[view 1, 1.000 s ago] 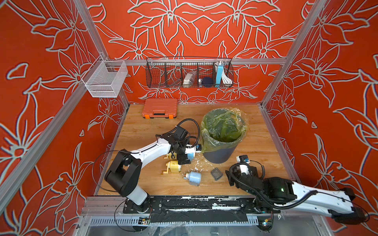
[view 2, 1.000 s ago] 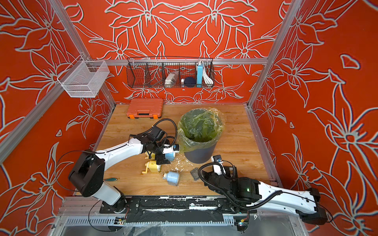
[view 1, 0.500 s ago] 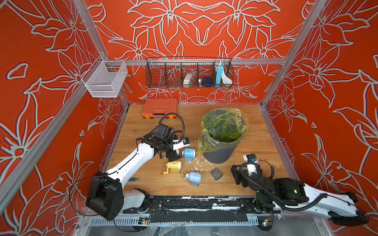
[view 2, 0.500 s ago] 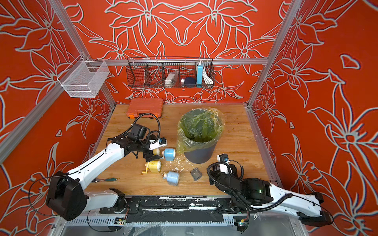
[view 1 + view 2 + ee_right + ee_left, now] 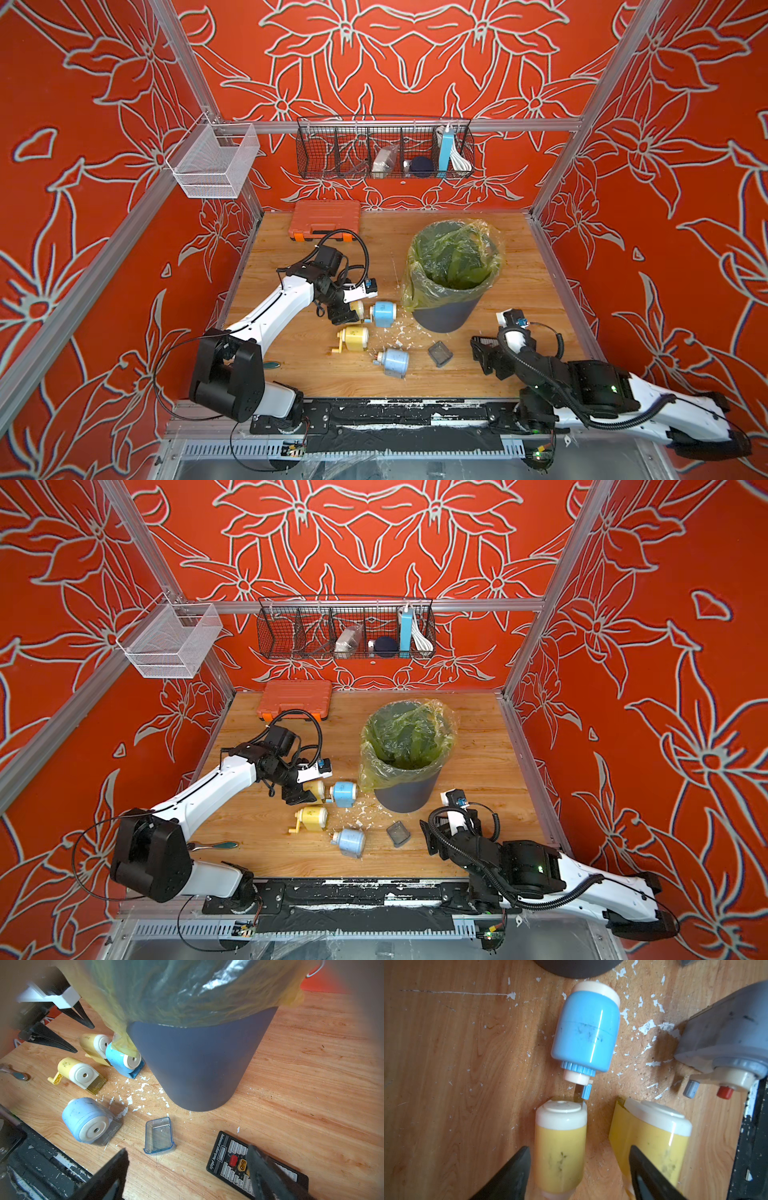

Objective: Take out the pencil sharpener tray and clean the shavings
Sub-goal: Pick up the pencil sharpener from the center of the board, then open the container of the pencil sharpener.

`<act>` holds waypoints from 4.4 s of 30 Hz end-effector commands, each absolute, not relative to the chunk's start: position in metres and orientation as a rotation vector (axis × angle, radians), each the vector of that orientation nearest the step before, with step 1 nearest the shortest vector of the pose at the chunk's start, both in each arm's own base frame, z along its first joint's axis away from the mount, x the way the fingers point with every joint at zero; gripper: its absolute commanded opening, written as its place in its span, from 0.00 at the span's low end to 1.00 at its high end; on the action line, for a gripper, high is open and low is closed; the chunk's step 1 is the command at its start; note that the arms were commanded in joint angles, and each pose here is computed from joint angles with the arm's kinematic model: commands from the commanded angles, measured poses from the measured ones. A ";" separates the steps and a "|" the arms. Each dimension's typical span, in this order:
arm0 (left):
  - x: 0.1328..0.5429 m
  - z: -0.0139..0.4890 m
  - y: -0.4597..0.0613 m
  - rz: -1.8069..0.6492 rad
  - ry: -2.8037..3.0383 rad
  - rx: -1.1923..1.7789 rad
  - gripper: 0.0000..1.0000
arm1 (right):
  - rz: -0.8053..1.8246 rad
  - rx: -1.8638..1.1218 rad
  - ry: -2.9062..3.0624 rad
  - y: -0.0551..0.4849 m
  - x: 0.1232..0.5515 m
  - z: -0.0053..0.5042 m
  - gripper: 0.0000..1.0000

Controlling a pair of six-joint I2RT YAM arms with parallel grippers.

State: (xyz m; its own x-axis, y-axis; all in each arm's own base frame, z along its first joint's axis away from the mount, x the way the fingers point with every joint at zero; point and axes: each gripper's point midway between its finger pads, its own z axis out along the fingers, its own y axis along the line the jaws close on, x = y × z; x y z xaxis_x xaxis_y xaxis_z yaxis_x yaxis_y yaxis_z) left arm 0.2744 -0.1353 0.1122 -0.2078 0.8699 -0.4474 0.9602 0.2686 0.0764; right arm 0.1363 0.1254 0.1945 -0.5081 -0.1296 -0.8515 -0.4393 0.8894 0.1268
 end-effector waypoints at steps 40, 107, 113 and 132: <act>0.302 0.063 -0.149 -0.320 2.190 1.704 0.09 | 0.542 -0.484 2.050 0.132 0.125 0.209 0.86; 0.132 0.295 -0.224 -0.843 1.607 1.755 0.00 | 1.054 -1.416 1.480 0.357 0.102 0.276 0.64; 0.132 0.294 -0.224 -0.847 1.610 1.755 0.00 | 1.045 -1.401 1.486 0.355 0.104 0.275 0.59; 0.128 0.287 -0.223 -0.861 1.627 1.766 0.00 | 1.043 -1.335 1.475 0.353 0.109 0.294 0.62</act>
State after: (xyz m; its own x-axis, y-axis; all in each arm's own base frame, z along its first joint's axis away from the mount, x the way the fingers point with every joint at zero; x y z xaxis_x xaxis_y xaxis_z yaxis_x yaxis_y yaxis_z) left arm 0.1363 -0.2211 0.2853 0.0348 0.6390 -0.7684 0.9985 -0.0551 -0.0006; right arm 0.1055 0.3543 0.2736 -0.0672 -0.3300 -0.9416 -0.9971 0.0555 0.0517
